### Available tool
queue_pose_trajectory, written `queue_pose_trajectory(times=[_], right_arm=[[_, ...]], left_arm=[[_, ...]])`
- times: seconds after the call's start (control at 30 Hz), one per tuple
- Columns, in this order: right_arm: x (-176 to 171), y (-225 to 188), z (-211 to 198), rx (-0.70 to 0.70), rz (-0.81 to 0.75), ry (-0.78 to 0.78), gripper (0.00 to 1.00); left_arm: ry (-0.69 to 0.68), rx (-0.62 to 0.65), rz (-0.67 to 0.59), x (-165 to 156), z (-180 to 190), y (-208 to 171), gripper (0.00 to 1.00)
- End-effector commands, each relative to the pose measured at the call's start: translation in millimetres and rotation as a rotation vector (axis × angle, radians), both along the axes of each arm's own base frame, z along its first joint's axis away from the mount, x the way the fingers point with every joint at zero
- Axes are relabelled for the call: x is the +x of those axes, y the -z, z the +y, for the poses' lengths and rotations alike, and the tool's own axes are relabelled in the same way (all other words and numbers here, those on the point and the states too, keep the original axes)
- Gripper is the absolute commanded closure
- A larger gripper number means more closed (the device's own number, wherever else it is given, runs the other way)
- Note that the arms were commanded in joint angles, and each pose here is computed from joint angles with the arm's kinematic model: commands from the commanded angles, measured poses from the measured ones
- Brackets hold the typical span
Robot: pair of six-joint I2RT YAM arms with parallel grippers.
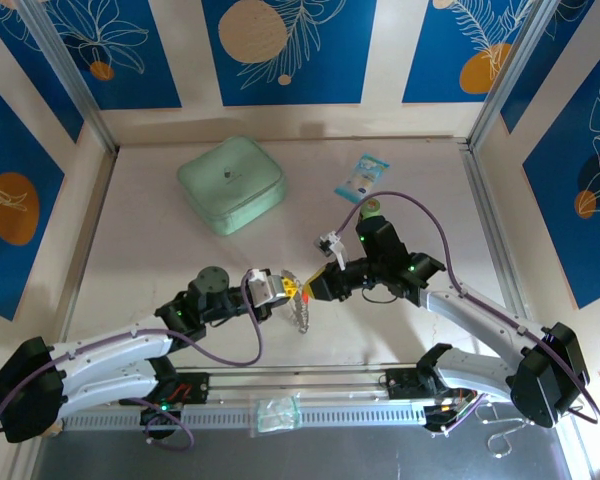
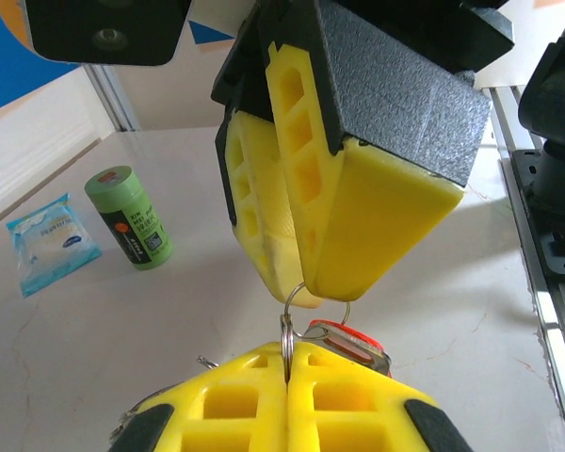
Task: Put the keys on the keyring
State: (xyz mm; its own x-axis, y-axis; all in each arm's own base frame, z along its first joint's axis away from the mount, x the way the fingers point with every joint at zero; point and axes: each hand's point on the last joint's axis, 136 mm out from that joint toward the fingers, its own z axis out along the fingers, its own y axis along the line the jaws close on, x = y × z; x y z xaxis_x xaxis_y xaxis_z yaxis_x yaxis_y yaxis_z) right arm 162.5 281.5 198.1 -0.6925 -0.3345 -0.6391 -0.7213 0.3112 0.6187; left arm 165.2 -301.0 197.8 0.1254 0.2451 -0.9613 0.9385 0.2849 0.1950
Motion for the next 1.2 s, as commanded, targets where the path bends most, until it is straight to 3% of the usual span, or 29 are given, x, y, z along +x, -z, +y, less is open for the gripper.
queue_pose_trajectory(times=[0.0, 0.4, 1.17], right_arm=[[0.5, -11.7, 2.4, 0.029, 0.010, -0.009, 0.78], [2.5, -13.2, 4.2, 0.034, 0.004, -0.011, 1.00], [13.4, 4.2, 2.1, 0.008, 0.049, -0.050, 1.00]], left_arm=[[0.016, -0.056, -0.039, -3.3, -2.9, -16.2, 1.00], [0.020, -0.058, -0.040, -3.8, -3.3, -16.7, 1.00], [0.049, -0.083, -0.054, -6.2, -8.0, -23.8, 1.00]])
